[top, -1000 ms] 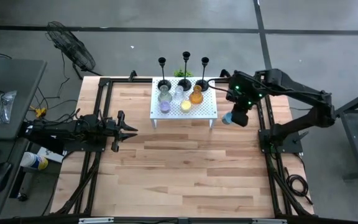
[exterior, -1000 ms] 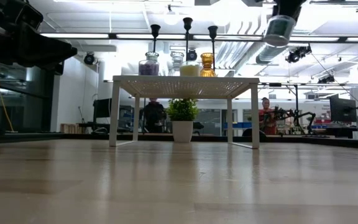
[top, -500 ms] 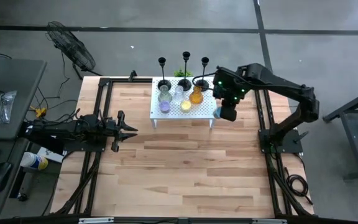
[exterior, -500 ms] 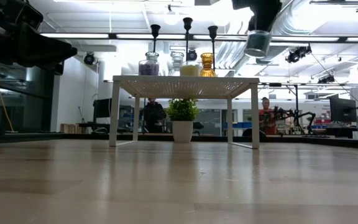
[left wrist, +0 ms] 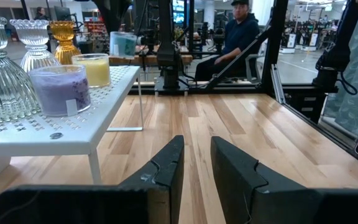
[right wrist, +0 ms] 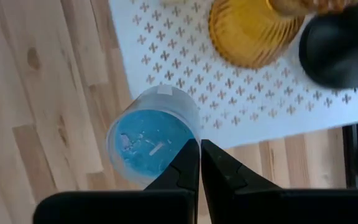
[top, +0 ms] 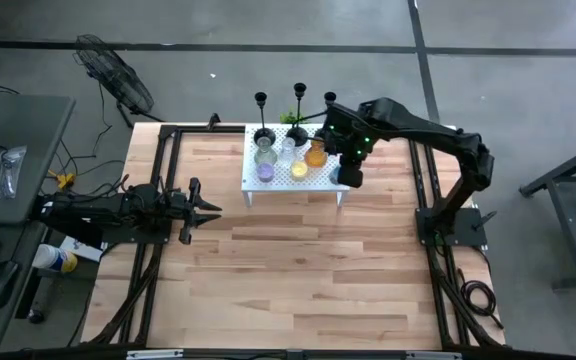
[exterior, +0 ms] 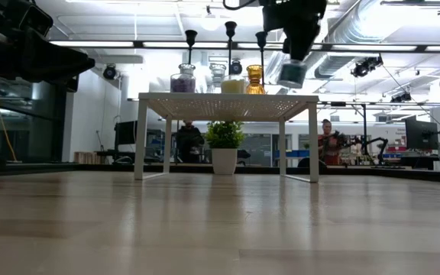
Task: Pick & Place candle stick holders
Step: Put the blue scented candle on the shelf aligned with the yellow scented candle
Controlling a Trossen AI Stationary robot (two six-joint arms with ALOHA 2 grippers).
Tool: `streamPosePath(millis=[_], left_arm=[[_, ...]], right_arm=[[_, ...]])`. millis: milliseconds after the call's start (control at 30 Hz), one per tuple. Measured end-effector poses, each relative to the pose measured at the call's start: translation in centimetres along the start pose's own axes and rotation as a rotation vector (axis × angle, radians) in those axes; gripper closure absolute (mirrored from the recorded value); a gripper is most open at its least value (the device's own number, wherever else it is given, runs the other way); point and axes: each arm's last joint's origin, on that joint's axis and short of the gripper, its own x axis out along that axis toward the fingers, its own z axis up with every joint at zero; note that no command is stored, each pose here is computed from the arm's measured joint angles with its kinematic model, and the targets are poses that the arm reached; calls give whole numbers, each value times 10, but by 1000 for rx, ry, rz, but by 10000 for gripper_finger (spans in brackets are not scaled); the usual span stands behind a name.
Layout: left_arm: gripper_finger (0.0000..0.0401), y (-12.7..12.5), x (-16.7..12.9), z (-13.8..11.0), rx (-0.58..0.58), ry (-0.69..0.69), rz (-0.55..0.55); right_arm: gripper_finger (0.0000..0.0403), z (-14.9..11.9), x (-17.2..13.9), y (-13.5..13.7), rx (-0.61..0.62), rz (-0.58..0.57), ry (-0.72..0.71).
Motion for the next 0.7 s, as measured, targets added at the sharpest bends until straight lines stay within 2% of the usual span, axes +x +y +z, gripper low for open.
streamPosePath(millis=[400, 700], left_arm=[[324, 0, 0, 0, 0, 0, 0], [324, 0, 0, 0, 0, 0, 0]], right_arm=[[399, 11, 13, -2, 38, 0, -12], [399, 13, 10, -2, 62, -3, -44]])
